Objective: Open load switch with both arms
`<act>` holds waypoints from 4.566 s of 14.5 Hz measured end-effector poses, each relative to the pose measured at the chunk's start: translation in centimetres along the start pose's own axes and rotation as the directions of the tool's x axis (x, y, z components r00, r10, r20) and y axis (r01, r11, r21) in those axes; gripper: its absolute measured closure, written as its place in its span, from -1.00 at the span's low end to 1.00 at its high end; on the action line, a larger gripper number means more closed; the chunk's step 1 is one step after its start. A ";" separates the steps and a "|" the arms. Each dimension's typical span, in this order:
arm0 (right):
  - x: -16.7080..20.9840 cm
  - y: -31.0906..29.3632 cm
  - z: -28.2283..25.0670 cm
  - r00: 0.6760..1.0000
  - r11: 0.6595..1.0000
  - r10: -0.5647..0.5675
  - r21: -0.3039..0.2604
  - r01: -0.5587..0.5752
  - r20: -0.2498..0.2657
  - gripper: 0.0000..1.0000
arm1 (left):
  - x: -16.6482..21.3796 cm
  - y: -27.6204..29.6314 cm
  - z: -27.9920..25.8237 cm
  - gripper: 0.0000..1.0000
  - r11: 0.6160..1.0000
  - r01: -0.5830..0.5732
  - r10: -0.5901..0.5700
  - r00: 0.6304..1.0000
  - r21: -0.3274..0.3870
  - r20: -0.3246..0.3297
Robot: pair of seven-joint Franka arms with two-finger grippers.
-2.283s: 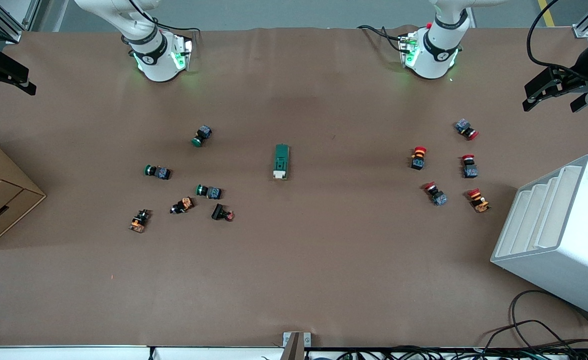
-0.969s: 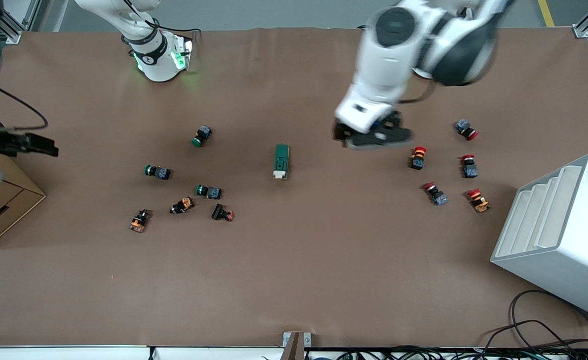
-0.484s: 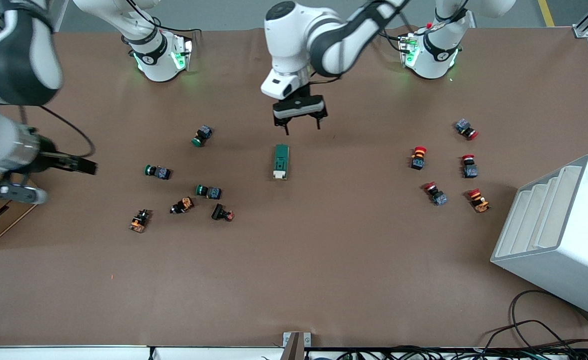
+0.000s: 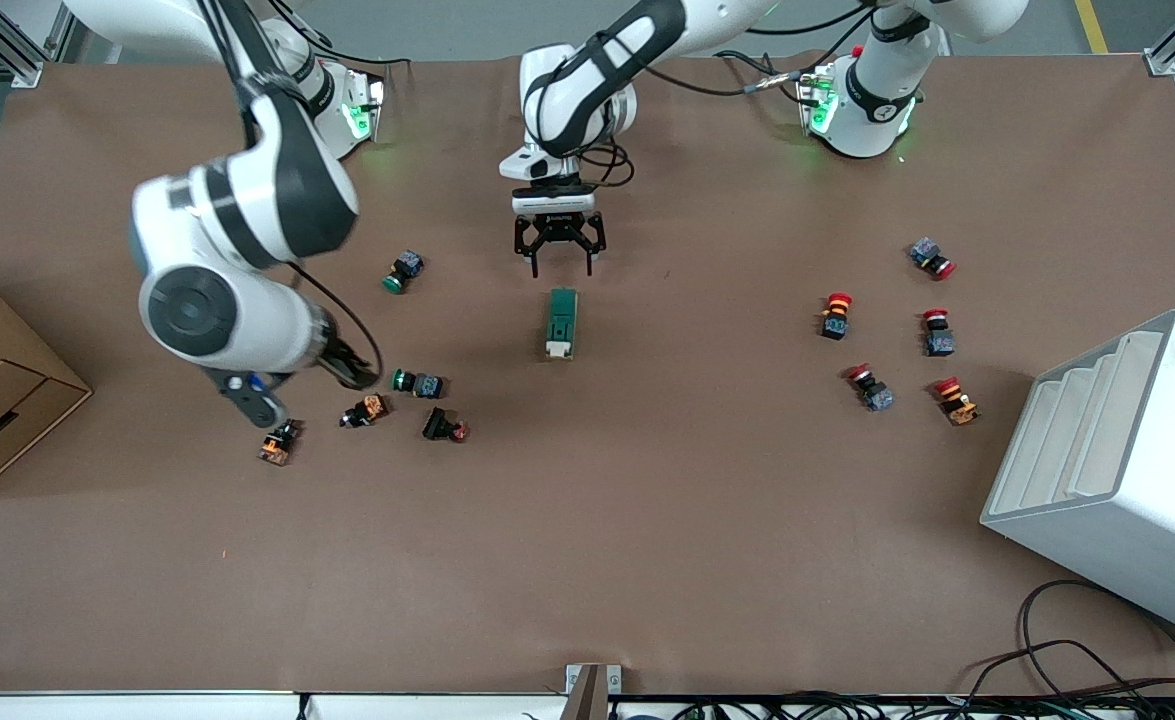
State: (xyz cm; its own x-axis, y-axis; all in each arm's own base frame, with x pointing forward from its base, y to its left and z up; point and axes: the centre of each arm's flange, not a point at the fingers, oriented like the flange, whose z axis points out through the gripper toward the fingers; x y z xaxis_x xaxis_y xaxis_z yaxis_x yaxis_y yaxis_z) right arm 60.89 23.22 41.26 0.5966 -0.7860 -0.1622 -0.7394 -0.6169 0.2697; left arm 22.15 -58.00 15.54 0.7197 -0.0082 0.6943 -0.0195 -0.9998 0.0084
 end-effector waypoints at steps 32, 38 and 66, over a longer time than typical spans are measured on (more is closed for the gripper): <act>-21.1 -14.5 21.8 0.893 0.888 0.449 -0.106 -0.448 -0.015 -1.00 | -6.5 -3.0 4.2 -0.97 0.995 0.005 -0.033 0.959 -0.101 -0.282; -21.3 -14.2 21.5 0.895 0.886 0.446 -0.129 -0.445 -0.024 -1.00 | -6.5 -3.0 4.2 -0.97 0.995 0.006 -0.035 0.959 -0.102 -0.282; -25.4 -11.8 22.9 0.916 0.874 0.401 -0.290 -0.390 -0.021 -1.00 | -6.1 -2.7 4.2 -0.97 0.994 0.030 -0.060 0.957 -0.109 -0.285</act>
State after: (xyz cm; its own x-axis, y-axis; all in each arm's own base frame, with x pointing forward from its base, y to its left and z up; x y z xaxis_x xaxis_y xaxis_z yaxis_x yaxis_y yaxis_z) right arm 47.33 49.56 20.50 0.2562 -0.9664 -0.0202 -0.7881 -0.2209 0.5746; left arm 20.74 -55.31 8.25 0.4922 0.0574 0.8686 -0.0735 -0.9915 0.1072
